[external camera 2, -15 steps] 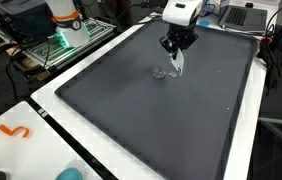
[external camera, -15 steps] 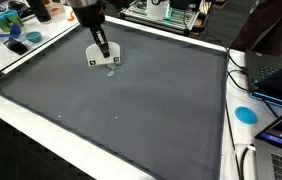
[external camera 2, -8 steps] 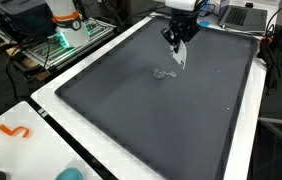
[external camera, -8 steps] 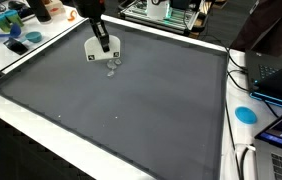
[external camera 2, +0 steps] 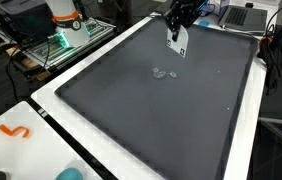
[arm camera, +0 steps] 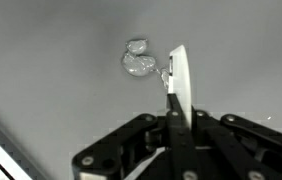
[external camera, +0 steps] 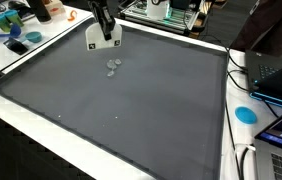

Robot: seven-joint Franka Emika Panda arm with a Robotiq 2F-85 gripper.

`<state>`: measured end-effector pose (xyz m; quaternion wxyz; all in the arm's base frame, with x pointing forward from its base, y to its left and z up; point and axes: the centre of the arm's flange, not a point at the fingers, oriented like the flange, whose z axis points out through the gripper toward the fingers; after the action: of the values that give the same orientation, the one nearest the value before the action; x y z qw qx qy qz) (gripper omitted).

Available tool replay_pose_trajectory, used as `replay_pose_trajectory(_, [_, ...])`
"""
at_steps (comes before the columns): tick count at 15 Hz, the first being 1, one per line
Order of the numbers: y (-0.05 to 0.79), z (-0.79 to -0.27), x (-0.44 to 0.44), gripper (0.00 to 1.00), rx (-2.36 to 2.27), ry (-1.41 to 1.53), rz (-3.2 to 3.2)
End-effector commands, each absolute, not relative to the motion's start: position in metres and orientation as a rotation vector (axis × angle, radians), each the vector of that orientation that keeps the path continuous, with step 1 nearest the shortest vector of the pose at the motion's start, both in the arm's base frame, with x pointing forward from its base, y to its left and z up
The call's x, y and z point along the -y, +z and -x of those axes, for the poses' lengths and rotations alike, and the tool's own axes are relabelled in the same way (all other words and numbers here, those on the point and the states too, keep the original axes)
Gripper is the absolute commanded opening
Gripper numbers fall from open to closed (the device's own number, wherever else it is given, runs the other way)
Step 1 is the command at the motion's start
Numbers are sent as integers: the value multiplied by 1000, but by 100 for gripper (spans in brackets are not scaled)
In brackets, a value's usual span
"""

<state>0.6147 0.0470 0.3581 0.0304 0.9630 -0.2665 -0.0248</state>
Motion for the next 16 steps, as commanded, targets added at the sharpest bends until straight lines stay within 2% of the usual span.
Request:
replay_pose_trajectory(1, [359, -614, -48, 4, 818, -75, -2968])
replay_pose_trajectory(5, [359, -614, -48, 1, 817, -76, -2967])
replay_pose_trajectory(16, [365, -611, -149, 1, 275, -22, -2735])
